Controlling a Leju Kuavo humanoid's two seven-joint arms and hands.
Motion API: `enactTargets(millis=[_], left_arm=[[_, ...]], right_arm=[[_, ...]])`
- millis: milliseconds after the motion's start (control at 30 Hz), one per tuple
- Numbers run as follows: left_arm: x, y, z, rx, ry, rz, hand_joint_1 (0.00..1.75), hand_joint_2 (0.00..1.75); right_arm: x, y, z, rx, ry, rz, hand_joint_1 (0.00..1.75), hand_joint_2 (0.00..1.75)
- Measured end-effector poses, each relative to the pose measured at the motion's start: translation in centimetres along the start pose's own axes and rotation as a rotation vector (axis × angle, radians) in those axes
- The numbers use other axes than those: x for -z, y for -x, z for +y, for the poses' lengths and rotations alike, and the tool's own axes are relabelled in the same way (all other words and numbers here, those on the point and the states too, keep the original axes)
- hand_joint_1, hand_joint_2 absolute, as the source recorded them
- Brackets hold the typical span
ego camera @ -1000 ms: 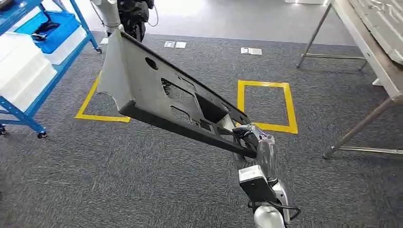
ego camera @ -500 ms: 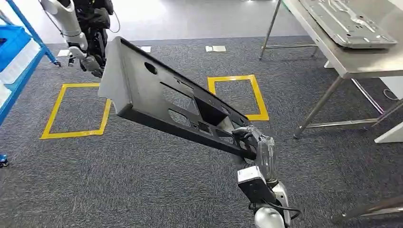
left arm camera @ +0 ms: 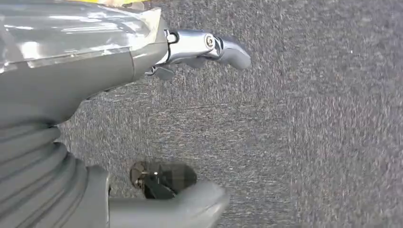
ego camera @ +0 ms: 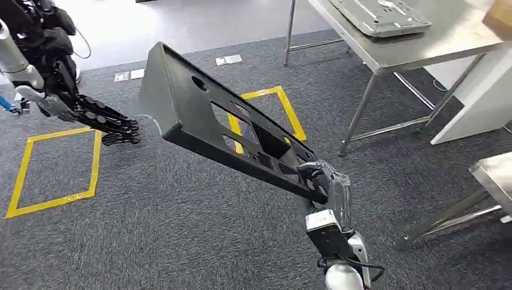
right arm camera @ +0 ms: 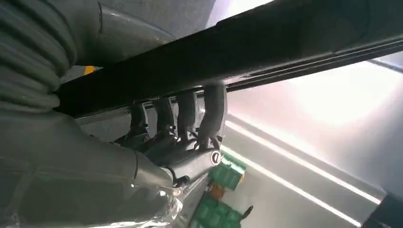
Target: Take the parts from the cabinet and place them on the table.
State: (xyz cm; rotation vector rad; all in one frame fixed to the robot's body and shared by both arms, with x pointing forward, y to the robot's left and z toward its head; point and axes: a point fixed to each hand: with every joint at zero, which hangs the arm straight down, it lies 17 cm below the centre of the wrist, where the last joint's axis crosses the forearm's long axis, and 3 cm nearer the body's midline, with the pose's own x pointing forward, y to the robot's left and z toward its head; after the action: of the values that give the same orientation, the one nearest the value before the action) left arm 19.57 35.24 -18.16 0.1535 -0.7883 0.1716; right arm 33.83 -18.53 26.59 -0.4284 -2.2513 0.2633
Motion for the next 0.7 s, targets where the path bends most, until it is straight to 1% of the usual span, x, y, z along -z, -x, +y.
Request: enactTargets(millis=[333, 467, 700], left_arm=[[0.17, -0.43, -0.29, 0.005, 0.009, -0.008, 0.00, 1.75], [-0.05, 0.05, -0.13, 0.007, 0.007, 0.000, 0.00, 1.75], [-0.01, -0.13, -0.11, -0.002, 0.005, -0.005, 0.00, 1.75]], right_arm=[[0.16, -0.03, -0.15, 0.005, -0.003, 0.000, 1.75, 1.75], [0.15, 0.04, -0.19, 0.004, -0.003, 0.002, 1.75, 1.75], [0.24, -0.10, -0.01, 0.006, -0.013, -0.003, 1.75, 1.75]])
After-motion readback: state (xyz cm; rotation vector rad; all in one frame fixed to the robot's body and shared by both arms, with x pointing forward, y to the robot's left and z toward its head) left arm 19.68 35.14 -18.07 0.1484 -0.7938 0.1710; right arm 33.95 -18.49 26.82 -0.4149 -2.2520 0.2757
